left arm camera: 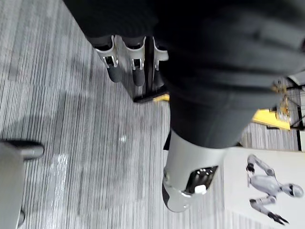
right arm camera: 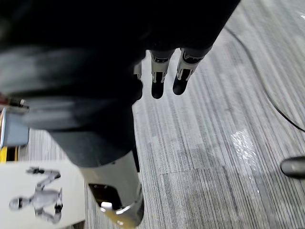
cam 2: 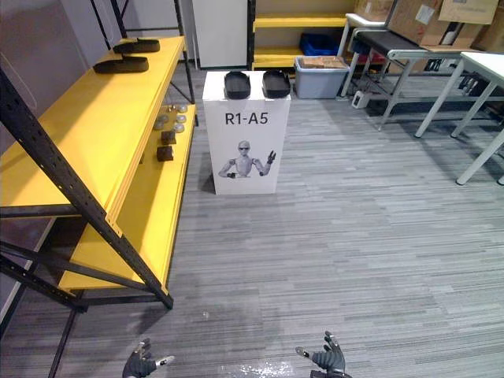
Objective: Walk over and take plastic housings, then place them on the shelf
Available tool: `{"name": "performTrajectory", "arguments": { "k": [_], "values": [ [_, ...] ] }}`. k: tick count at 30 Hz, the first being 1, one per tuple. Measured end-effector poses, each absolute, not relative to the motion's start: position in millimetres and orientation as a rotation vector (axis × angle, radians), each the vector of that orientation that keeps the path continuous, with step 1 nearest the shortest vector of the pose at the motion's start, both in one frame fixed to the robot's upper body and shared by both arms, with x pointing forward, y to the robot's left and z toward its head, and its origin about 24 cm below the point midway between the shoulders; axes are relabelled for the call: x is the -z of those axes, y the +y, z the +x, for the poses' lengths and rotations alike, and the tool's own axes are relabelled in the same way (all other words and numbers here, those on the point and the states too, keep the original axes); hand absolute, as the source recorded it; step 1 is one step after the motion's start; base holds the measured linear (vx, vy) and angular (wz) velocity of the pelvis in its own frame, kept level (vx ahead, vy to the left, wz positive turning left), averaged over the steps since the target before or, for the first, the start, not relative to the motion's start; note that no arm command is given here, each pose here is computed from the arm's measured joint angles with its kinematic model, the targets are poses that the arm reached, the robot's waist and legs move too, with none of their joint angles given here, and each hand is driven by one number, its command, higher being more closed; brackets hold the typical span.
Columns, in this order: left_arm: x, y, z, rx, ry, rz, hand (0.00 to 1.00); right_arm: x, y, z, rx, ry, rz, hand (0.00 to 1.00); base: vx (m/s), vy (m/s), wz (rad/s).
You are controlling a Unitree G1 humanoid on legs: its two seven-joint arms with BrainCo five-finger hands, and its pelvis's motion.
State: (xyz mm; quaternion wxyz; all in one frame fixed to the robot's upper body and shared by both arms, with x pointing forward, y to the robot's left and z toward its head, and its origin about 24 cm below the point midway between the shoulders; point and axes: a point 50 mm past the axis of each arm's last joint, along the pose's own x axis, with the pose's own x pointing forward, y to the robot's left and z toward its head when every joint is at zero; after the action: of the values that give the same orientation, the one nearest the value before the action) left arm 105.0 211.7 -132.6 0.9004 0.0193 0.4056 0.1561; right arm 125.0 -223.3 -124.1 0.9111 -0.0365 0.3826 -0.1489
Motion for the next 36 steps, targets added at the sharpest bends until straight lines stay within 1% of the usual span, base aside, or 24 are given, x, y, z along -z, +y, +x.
{"name": "performTrajectory", "arguments": {
  "k": [4,10,14,17,24,29,33,36],
  "values": [
    [129,214,110,-0.32,0.815,0.066,0.0,121,-223,134,0.282,0.769,-0.1,0.0,0.0,0.0,0.0],
    [129,216,109,-0.344,0.815,0.054,0.0,122,-224,133,0.288,0.773,-0.093,0.0,-0.06,-0.018,0.01],
    [130,214,108,-0.342,0.818,0.048,0.0,124,-231,128,0.34,0.789,-0.064,0.0,-0.08,-0.02,0.03],
    [130,213,108,-0.34,0.82,0.048,0.0,124,-231,128,0.345,0.789,-0.059,0.0,-0.02,0.0,-0.04],
    [123,214,117,-0.338,0.774,0.048,0.0,121,-232,137,0.361,0.763,-0.038,0.0,0.03,0.018,-0.19],
    [111,212,131,-0.337,0.697,0.038,0.0,115,-237,148,0.403,0.725,-0.027,0.0,0.1,0.053,-0.23],
    [109,207,135,-0.323,0.681,0.02,0.0,114,-233,147,0.395,0.716,-0.019,0.0,0.19,0.116,0.03],
    [111,203,132,-0.307,0.697,0.024,0.0,115,-231,145,0.389,0.726,-0.022,0.0,0.37,0.073,0.31]
  ]
}}
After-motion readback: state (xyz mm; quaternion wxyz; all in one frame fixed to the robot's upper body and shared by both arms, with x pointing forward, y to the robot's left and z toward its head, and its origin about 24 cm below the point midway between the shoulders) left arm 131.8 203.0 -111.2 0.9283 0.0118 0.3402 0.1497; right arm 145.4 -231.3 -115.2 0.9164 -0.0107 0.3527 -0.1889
